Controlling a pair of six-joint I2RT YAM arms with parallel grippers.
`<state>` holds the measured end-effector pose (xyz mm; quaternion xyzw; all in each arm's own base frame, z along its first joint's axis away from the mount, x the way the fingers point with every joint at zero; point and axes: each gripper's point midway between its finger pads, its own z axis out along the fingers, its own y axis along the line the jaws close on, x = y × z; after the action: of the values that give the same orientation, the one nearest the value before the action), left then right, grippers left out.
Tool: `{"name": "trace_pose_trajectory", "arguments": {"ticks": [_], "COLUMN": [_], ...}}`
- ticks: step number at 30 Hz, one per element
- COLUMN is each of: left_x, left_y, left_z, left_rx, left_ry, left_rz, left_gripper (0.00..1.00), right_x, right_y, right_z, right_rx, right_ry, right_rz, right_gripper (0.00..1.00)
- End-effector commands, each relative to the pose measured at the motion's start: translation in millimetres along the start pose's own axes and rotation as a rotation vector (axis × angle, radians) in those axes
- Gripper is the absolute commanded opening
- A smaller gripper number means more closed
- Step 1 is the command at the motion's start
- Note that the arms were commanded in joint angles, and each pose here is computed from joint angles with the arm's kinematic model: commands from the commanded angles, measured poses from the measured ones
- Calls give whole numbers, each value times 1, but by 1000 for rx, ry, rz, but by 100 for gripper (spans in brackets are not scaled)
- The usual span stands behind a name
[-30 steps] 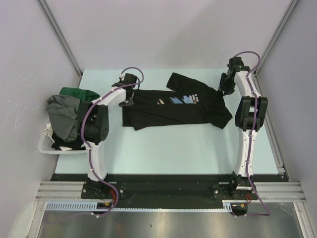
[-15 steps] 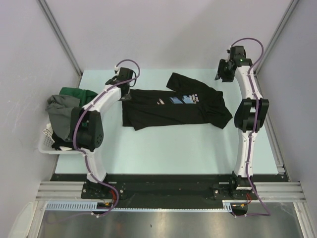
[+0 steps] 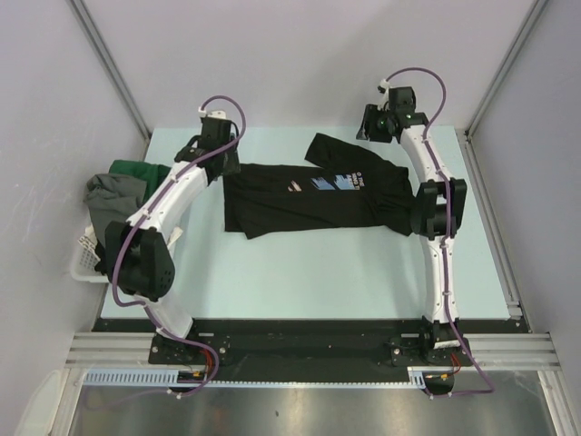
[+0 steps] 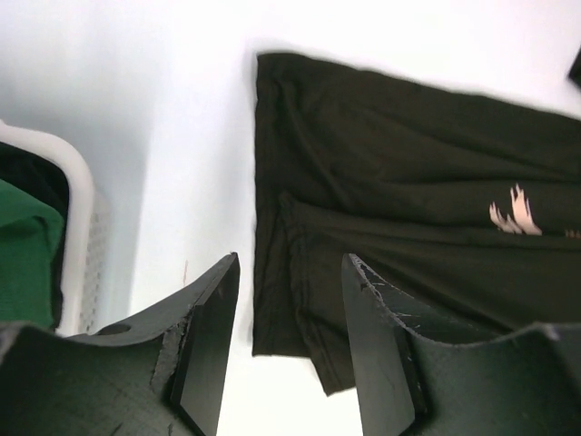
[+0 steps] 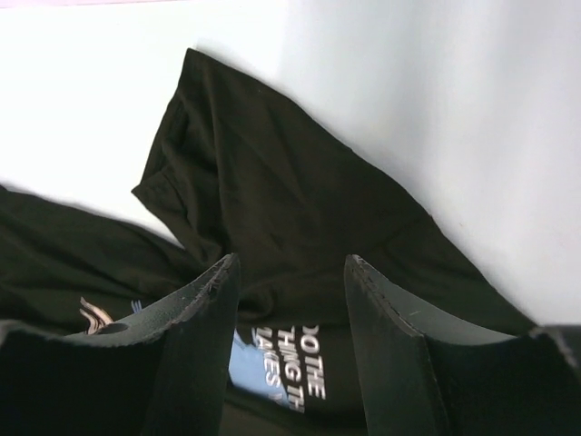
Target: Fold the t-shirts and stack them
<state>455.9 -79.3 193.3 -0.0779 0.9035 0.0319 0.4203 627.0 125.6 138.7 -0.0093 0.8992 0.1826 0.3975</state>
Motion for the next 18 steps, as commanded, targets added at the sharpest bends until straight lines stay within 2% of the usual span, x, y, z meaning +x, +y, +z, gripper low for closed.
{"name": "trace_pose_trajectory", "arguments": {"ticks": [1, 10, 18], "left_x": [-4, 12, 17], "left_y": [-11, -14, -17], "left_z": [-12, -11, 0], "left_rx": [60, 64, 52], "left_ry": [-21, 8, 21], "left_rz": [11, 56, 52], "left_gripper": [55, 55, 54], "right_x": [-28, -45, -35], "right_y": [14, 33, 20], "right_z": [13, 47, 60], "right_rx": [-109, -243, -255], "right_ry": [-111, -238, -231], "right_rz": [-2, -8, 7], "right_gripper": [56, 63, 63]}}
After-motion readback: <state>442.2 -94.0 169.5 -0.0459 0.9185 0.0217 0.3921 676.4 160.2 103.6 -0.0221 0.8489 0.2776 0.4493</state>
